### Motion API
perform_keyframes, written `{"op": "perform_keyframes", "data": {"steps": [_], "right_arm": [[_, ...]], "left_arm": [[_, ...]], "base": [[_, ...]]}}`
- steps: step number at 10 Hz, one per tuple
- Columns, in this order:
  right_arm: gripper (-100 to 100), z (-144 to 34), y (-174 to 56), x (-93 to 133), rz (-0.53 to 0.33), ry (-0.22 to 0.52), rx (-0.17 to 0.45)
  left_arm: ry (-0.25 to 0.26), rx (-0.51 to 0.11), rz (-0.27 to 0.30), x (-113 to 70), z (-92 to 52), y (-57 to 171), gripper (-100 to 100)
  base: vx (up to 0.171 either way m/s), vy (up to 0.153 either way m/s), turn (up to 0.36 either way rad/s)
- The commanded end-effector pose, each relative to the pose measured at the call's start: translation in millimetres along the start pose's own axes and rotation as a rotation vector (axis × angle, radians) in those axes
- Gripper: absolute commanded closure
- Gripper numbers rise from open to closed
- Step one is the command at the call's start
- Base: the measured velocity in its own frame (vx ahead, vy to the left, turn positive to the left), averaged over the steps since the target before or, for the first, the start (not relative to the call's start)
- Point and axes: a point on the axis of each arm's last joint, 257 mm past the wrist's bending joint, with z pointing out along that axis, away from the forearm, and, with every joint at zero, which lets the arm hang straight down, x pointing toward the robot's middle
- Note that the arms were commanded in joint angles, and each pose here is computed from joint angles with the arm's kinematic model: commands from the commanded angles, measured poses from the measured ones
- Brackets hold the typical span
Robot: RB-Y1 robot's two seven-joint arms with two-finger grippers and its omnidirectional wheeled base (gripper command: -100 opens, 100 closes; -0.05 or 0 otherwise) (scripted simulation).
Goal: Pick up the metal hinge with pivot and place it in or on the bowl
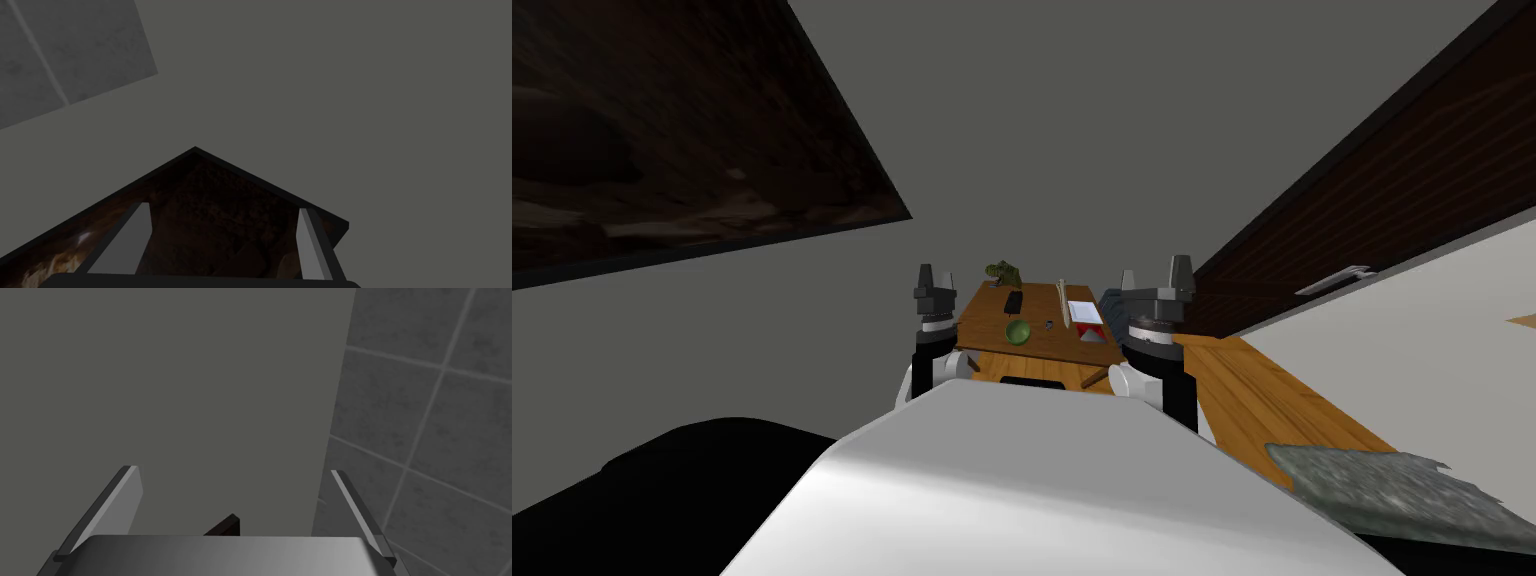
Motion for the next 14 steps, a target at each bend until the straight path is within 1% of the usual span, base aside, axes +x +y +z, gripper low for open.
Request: {"op": "perform_keyframes", "data": {"steps": [1, 3, 6, 7, 9, 10, 12, 13, 14], "right_arm": [[-100, -5.1, -21.5, 6.4, -0.014, 0.039, 0.067], [-100, -11.9, -45.1, 9.9, -0.030, 0.064, 0.140], [-100, -30.7, -95.1, 9.7, -0.059, 0.091, 0.292], [-100, -30.8, -95.2, 10.1, -0.066, 0.093, 0.292], [-100, -50.6, -134.4, 5.2, -0.092, 0.101, 0.411], [-100, -51.5, -136.4, 4.8, -0.101, 0.102, 0.419], [-100, -77.4, -177.0, -4.9, -0.130, 0.100, 0.546], [-100, -80.3, -181.5, -6.6, -0.146, 0.100, 0.563], [-100, -96.6, -202.5, -13.8, -0.165, 0.095, 0.632]], "left_arm": [[0.000, 0.000, 0.000, 0.0, 0.0, 0.0, 0], [0.000, 0.000, 0.000, 0.0, 0.0, 0.0, 0], [0.000, 0.000, 0.000, 0.0, 0.0, 0.0, 0], [0.000, 0.000, 0.000, 0.0, 0.0, 0.0, 0], [0.000, 0.000, 0.000, 0.0, 0.0, 0.0, 0], [0.000, 0.000, 0.000, 0.0, 0.0, 0.0, 0], [0.000, 0.000, 0.000, 0.0, 0.0, 0.0, 0], [0.000, 0.000, 0.000, 0.0, 0.0, 0.0, 0], [0.000, 0.000, 0.000, -0.1, 0.0, 0.1, 0]], "base": [[-0.056, -0.065, 0.222], [-0.088, -0.098, 0.170], [-0.103, -0.127, 0.280], [-0.071, -0.073, 0.074], [-0.063, -0.065, 0.251], [-0.062, -0.062, 0.148], [-0.086, -0.061, 0.318], [-0.076, -0.064, 0.133], [-0.066, -0.053, 0.269]]}}
